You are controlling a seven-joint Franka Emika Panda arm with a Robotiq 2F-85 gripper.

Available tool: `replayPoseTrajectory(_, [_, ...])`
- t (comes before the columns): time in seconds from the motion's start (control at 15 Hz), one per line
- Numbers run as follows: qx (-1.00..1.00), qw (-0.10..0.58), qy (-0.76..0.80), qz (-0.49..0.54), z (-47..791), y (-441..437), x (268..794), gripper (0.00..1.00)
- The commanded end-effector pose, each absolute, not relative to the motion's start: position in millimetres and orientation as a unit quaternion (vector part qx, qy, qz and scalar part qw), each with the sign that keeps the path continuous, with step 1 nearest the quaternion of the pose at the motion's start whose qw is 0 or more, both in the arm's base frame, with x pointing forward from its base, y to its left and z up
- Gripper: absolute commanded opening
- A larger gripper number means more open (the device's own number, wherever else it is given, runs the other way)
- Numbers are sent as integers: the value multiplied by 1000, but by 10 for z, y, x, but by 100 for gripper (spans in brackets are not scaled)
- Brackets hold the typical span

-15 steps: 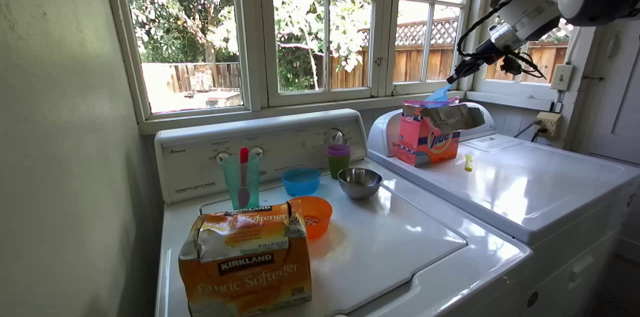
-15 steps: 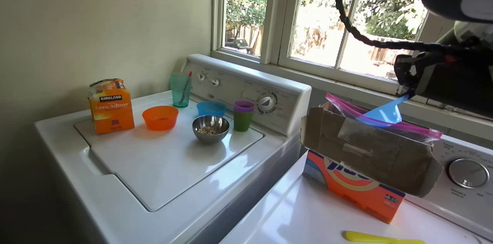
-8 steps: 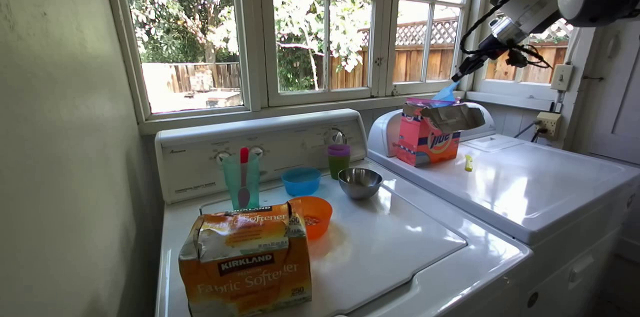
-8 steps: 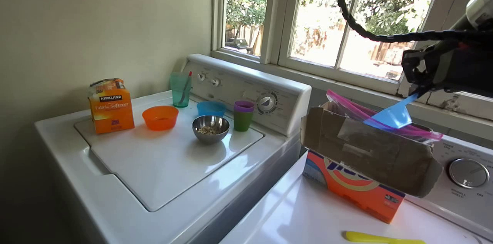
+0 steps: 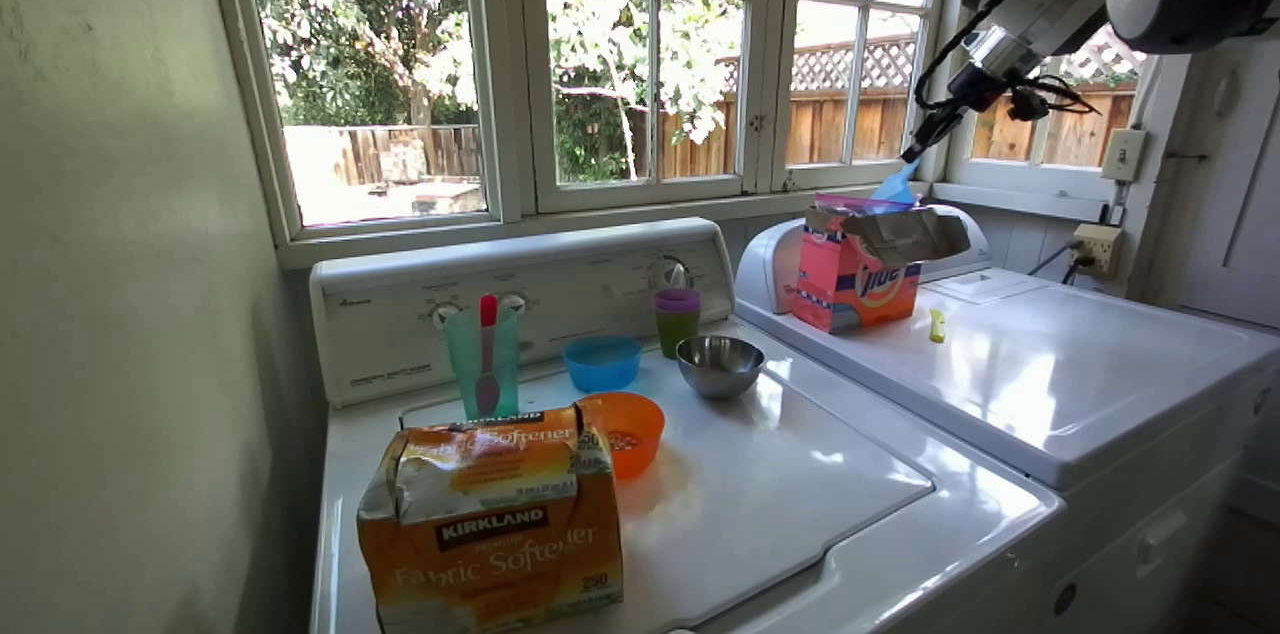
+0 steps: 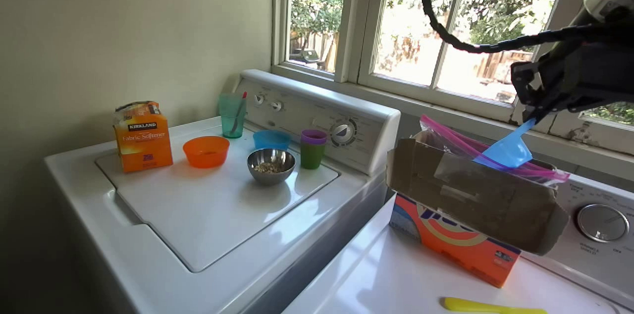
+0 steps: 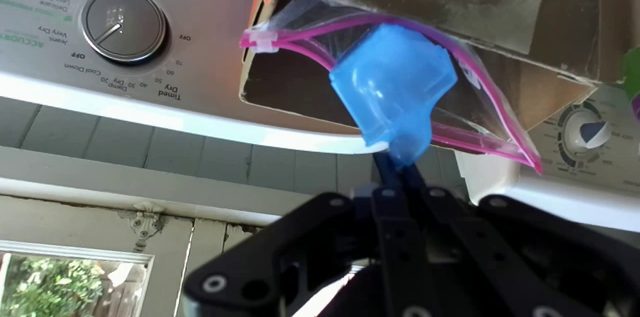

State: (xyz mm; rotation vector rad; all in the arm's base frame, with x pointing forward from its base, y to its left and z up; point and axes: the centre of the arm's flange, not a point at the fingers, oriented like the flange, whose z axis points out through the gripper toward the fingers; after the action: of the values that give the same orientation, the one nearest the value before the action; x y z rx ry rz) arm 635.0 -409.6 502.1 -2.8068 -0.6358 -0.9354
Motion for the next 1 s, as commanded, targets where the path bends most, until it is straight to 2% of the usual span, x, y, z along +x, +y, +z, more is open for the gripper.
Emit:
replayPoseTrajectory(0.0, [-932,15,-240,-272,5057,-4028,6472,1])
replayPoseTrajectory(0.27, [-937,21,-269,-222,5101,-3870,6493,1])
replayPoseTrajectory(0.73, [-907,-48,-319,-272,5091,-3766,6589,1])
replayPoseTrajectory(0.93, [-906,-56,-326,-264,5065,-3774,6611,1])
